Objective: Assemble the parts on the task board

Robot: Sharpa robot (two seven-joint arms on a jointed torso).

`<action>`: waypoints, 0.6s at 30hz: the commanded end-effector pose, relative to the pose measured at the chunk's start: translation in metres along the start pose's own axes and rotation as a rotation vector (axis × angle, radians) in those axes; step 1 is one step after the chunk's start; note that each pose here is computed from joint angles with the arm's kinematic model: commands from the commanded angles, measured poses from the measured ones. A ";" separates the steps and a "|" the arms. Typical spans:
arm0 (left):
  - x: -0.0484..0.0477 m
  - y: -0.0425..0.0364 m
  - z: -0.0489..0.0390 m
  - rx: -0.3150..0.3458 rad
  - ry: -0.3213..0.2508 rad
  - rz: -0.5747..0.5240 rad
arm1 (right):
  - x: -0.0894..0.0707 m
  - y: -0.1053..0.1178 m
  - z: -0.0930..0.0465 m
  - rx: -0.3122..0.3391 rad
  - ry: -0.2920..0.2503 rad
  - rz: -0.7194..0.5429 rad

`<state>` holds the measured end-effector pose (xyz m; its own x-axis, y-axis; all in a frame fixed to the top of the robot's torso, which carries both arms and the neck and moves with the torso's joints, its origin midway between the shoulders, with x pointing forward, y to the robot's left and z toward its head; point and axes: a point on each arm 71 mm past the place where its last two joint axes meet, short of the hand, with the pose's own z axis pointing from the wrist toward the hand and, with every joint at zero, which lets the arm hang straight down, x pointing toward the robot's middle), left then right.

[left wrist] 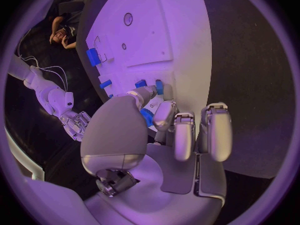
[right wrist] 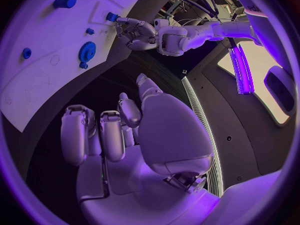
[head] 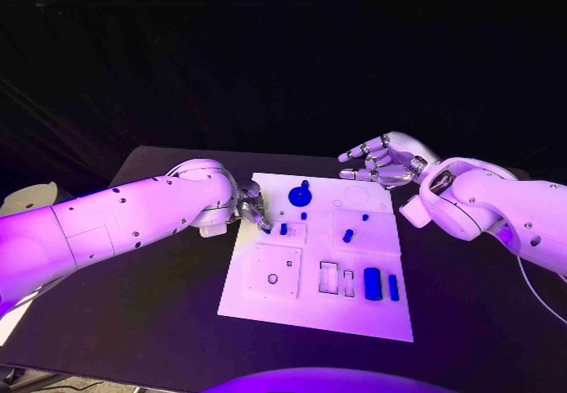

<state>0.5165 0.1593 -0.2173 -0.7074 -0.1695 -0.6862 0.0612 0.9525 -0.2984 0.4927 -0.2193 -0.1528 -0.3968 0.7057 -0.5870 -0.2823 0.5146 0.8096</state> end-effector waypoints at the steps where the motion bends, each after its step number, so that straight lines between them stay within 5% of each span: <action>1: 0.0111 -0.0018 0.0030 -0.014 0.076 0.022 | 0.002 0.001 0.000 -0.008 0.015 -0.006; 18: 0.0117 -0.0016 0.0066 -0.052 0.087 0.003 | 0.001 0.001 -0.001 -0.006 0.014 -0.001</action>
<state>0.5196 0.1567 -0.2180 -0.7227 -0.1734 -0.6691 0.0332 0.9582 -0.2842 0.4924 -0.2196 -0.1527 -0.3969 0.7059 -0.5867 -0.2817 0.5146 0.8098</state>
